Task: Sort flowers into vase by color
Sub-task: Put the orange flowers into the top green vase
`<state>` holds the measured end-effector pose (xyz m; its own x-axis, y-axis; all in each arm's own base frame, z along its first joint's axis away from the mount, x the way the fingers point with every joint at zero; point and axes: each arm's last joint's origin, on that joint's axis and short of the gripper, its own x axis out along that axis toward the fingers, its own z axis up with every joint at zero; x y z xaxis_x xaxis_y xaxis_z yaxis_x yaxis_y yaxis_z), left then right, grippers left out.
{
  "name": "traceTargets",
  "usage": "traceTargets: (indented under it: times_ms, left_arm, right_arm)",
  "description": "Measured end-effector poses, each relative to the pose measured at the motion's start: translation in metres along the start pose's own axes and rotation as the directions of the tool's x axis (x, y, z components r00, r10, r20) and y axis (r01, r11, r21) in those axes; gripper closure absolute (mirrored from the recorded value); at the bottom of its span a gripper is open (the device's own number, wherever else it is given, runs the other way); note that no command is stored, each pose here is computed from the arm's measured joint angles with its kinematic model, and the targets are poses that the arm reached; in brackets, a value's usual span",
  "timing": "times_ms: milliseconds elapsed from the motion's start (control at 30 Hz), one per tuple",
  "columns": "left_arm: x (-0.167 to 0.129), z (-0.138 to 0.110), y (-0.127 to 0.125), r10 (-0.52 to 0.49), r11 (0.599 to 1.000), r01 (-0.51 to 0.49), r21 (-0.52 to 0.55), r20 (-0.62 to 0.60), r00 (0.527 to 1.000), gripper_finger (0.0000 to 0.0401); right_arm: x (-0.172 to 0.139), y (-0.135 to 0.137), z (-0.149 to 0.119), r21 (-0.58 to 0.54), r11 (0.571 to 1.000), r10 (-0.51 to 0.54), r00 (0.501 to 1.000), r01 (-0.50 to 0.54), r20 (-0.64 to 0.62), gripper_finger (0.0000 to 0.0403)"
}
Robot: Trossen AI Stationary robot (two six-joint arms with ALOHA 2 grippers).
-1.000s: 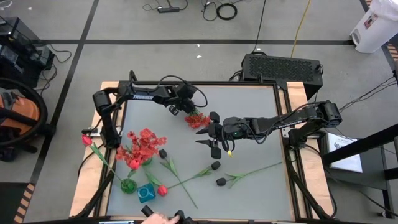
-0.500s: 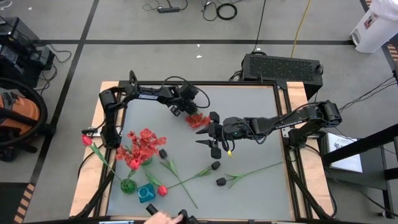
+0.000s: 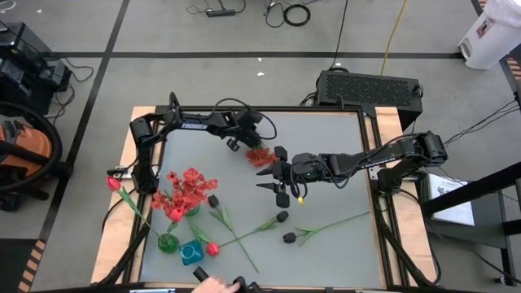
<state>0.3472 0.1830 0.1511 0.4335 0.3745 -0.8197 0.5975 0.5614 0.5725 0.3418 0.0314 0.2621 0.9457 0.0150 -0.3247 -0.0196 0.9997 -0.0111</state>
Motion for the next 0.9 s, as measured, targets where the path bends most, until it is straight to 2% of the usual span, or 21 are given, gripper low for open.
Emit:
traceTargets:
  times_ms: [167, 500, 733, 900]
  left_arm:
    - [0.000, 0.000, 0.001, 0.013, 1.000, -0.013, -0.001, -0.003, 1.000, 0.0325]
    - [0.000, -0.001, 0.002, 0.022, 1.000, -0.022, -0.002, -0.026, 0.999, 0.0249]
    - [0.004, 0.001, 0.003, 0.045, 0.997, -0.044, -0.057, 0.013, 0.999, 0.0244]
    - [0.015, 0.001, -0.007, -0.017, 1.000, 0.016, -0.016, -0.051, 0.999, 0.0244]
  right_arm:
    - [0.000, 0.000, 0.000, 0.000, 1.000, 0.000, 1.000, 0.000, 0.000, 0.0248]
    - [0.000, 0.000, 0.000, 0.000, 1.000, 0.000, 1.000, 0.000, 0.000, 0.0248]
    - [0.000, 0.000, 0.000, 0.000, 1.000, 0.000, 1.000, 0.000, 0.000, 0.0248]
    - [0.000, 0.000, 0.000, 0.000, 1.000, 0.000, 1.000, 0.000, 0.000, 0.0248]
